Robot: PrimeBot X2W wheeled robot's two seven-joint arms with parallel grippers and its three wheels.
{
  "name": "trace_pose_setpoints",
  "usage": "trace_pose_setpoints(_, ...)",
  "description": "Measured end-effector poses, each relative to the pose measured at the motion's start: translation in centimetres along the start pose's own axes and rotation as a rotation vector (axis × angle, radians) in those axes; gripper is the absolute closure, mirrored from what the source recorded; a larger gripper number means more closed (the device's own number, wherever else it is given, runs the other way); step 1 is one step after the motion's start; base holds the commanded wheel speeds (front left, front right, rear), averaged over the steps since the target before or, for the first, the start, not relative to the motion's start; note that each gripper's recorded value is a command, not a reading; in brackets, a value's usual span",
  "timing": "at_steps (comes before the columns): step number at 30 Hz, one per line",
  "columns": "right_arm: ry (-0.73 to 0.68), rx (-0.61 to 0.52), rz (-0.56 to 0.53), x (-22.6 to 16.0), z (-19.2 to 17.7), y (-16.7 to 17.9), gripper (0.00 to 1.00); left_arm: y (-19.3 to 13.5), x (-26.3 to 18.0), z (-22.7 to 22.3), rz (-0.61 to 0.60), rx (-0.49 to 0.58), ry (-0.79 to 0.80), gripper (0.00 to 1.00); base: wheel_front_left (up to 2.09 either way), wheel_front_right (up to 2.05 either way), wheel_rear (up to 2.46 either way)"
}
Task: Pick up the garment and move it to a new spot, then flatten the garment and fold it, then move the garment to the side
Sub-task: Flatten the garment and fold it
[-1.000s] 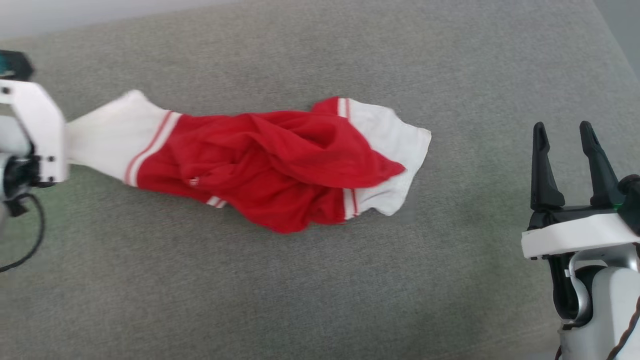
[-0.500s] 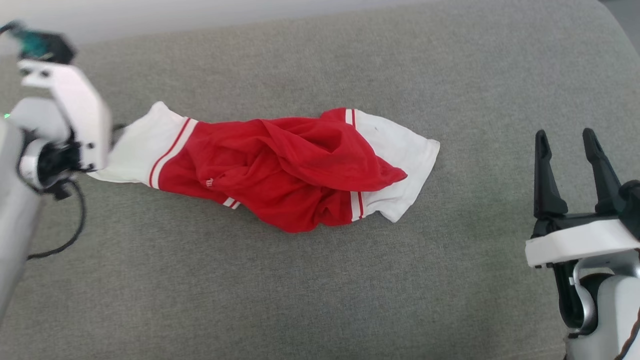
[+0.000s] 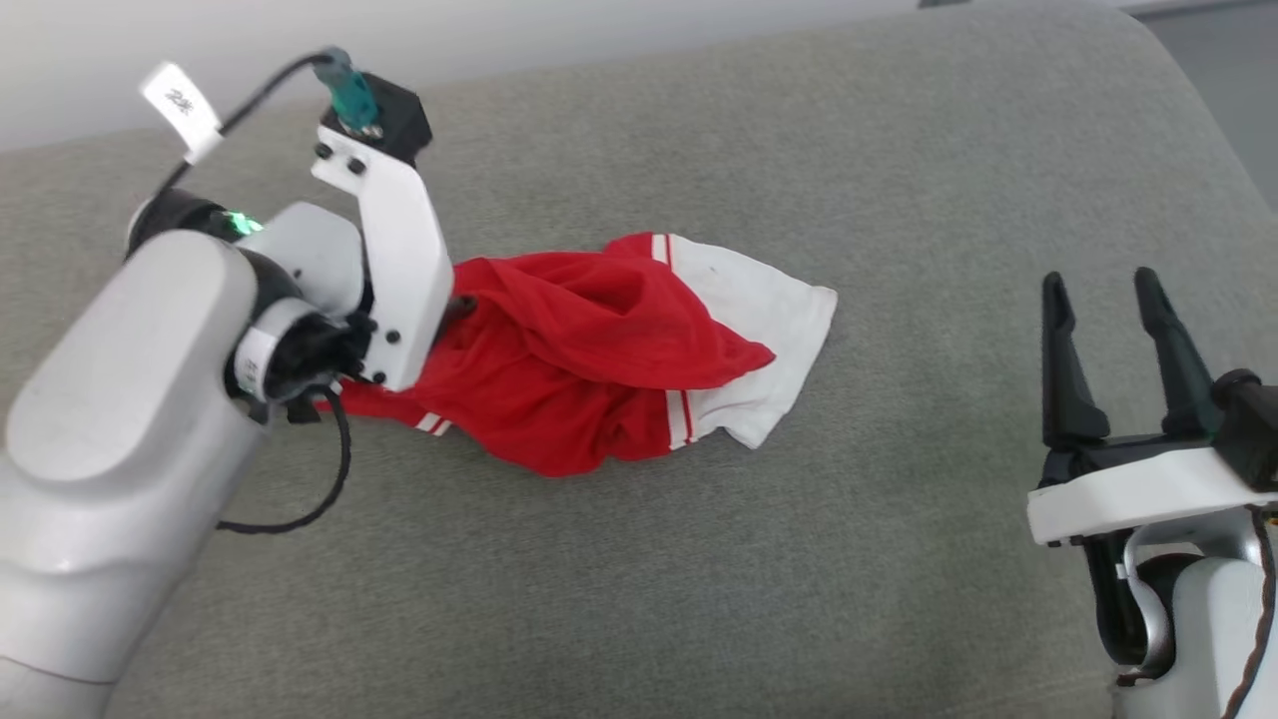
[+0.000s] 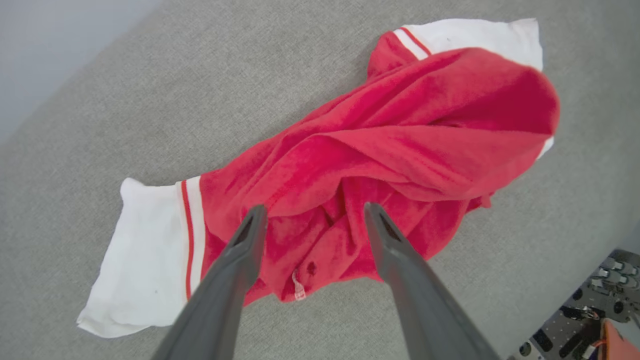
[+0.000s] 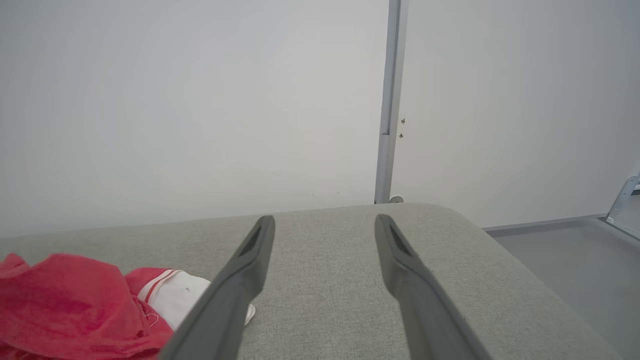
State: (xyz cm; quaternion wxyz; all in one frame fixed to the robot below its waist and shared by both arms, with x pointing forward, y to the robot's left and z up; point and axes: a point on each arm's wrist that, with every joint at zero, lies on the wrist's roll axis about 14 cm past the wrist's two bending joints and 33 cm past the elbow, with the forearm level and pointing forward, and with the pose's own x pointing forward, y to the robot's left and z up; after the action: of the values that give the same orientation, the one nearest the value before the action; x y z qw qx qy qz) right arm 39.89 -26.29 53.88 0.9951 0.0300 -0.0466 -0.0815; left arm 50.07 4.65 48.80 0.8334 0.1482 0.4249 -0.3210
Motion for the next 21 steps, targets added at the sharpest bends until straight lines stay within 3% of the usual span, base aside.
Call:
trace_pose_setpoints(12,0.038,0.009,-0.041,0.2,-1.9,-1.4,0.0,1.2,6.3,-3.2,0.012,0.053,0.121,0.0,0.0,0.0,0.0)
trace_pose_setpoints(13,0.04,0.007,-0.046,0.3,-2.0,-1.5,0.0,1.3,6.7,-3.4,0.006,0.039,0.128,0.9,0.0,0.0,0.0)
trace_pose_setpoints(14,0.04,0.005,-0.048,0.3,-2.1,-1.7,0.0,1.2,7.2,-3.8,-0.008,0.017,0.144,1.0,0.0,0.0,0.0)
trace_pose_setpoints(21,0.039,-0.001,-0.066,0.5,-2.3,-2.2,0.0,0.6,6.4,-2.7,-0.044,0.015,0.135,1.0,0.0,0.0,0.0)
